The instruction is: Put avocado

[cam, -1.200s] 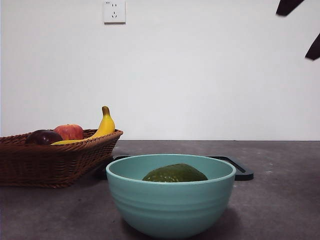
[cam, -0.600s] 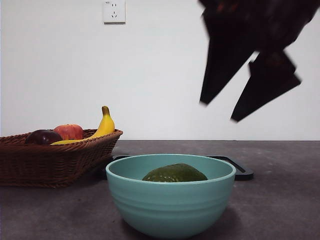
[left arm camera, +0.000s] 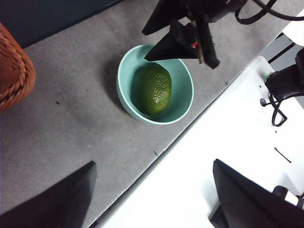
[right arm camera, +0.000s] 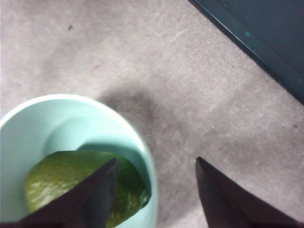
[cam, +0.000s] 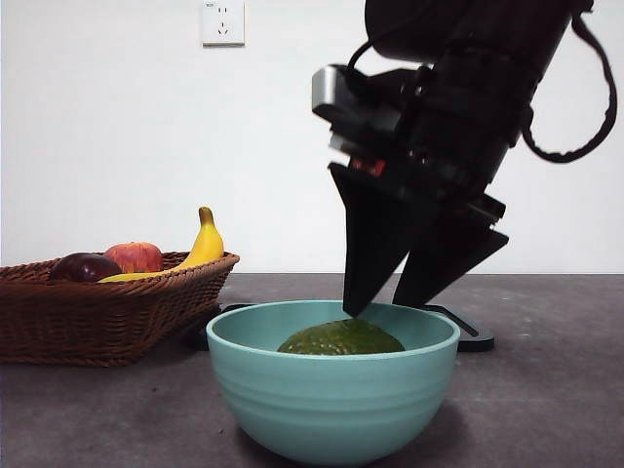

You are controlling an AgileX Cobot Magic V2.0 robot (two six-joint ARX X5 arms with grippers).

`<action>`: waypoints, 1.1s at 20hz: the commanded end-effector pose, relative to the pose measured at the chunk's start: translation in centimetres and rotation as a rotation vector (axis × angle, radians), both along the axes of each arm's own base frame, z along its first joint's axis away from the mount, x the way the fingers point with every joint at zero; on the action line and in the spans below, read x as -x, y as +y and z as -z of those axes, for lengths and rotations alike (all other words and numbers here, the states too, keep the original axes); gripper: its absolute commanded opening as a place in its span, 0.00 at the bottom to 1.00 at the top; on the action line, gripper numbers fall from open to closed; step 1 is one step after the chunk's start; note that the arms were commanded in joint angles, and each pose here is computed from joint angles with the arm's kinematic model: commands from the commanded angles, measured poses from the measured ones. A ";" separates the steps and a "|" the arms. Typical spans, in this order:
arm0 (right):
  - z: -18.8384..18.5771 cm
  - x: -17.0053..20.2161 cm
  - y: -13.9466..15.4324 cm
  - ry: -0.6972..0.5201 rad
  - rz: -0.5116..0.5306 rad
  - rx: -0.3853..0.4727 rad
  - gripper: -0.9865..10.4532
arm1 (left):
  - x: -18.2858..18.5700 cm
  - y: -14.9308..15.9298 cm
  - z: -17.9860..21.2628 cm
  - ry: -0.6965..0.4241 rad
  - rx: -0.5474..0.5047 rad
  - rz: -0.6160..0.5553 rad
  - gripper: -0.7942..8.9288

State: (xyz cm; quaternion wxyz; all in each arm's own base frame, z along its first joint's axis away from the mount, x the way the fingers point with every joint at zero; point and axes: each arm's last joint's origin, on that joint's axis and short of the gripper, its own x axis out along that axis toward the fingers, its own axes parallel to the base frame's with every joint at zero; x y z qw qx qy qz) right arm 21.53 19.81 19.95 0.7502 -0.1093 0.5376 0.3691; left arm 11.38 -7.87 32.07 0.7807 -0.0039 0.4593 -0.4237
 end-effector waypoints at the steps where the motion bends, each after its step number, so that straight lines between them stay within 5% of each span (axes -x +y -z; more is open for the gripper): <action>1: 0.5 -0.4 0.7 0.007 0.001 0.010 0.26 | -0.1 -0.1 -0.2 -0.015 0.002 0.019 0.49; 10: 0.8 -0.4 0.8 0.016 0.000 0.012 0.10 | -0.1 -0.1 -0.2 -0.015 0.002 0.019 0.49; 22: -3.1 -1.5 1.3 -0.022 0.036 -0.021 0.10 | -0.1 -0.1 -0.2 -0.015 0.002 0.019 0.49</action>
